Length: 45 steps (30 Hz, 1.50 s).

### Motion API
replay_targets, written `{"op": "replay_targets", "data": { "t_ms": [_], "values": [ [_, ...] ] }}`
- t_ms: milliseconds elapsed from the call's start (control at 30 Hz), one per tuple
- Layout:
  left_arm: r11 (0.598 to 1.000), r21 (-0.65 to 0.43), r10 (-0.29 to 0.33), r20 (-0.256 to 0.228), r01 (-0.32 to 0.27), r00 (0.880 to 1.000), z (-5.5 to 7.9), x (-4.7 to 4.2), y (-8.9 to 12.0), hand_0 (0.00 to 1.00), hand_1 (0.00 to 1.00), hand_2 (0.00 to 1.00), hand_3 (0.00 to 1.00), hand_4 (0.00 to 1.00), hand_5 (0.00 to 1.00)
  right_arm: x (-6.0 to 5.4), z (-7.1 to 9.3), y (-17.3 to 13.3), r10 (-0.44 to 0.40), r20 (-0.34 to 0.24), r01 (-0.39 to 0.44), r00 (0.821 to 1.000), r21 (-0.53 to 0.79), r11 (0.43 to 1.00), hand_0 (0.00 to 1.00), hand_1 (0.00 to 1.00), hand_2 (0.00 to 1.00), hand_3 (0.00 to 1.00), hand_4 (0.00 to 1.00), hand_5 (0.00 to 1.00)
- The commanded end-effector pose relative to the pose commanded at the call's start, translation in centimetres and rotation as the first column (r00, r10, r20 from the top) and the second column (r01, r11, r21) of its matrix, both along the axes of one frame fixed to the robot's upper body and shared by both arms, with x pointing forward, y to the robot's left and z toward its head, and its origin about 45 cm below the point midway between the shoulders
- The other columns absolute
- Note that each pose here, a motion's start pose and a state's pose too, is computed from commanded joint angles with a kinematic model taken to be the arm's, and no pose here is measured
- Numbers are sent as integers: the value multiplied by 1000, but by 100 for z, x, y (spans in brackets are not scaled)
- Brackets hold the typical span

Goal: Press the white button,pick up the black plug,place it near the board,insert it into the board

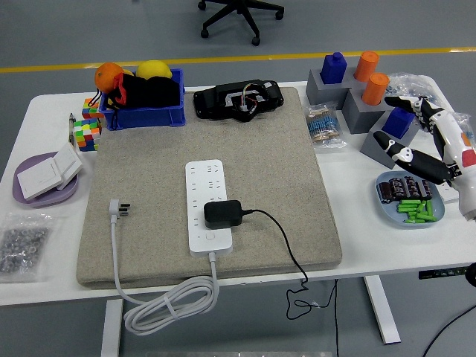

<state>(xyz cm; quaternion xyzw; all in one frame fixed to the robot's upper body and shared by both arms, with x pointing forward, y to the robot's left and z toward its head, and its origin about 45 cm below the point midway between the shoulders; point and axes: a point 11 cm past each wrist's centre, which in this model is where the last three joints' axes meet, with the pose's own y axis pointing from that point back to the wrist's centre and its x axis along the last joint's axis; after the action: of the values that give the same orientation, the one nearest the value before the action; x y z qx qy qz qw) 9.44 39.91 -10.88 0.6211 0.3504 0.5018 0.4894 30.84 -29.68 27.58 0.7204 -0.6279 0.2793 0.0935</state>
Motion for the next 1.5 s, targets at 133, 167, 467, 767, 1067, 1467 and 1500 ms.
{"op": "replay_targets", "data": {
  "t_ms": [133,167,467,767,1067,1467,1500],
  "values": [
    [1000,1,-2,-1,2,1000,1,-9,11,787,738,695,768,549,462,-25,-18,-47,-14,-5,14,1000,-2,1000,914,839,771,734,844,537],
    [1000,2,-2,-2,2,1000,1,-13,14,788,738,695,768,549,462,-28,-20,-52,-16,-6,16,1000,-2,1000,911,839,772,732,842,534],
    [1000,11,-6,-16,7,1000,4,-62,55,787,738,695,768,549,463,-49,-39,-91,-28,-12,28,1000,-1,1000,910,838,770,726,833,521],
    [1000,8,-8,-15,8,1000,-1,-67,43,787,737,695,768,549,462,-62,-99,-77,-22,-42,22,999,-6,1000,898,830,757,704,815,502],
    [1000,5,-3,-15,3,1000,-7,-63,19,787,738,694,768,548,460,-65,-96,-90,-25,-41,24,999,-10,1000,893,829,753,700,809,494],
    [1000,11,-6,-6,6,1000,10,-6,34,787,737,695,768,549,460,-56,-48,-119,-31,-24,30,999,-16,999,891,827,751,698,807,490],
    [1000,12,-7,-6,7,1000,12,-2,40,787,737,695,768,549,460,-55,-46,-119,-30,-23,29,999,-16,999,891,827,751,698,807,490]
  ]
}}
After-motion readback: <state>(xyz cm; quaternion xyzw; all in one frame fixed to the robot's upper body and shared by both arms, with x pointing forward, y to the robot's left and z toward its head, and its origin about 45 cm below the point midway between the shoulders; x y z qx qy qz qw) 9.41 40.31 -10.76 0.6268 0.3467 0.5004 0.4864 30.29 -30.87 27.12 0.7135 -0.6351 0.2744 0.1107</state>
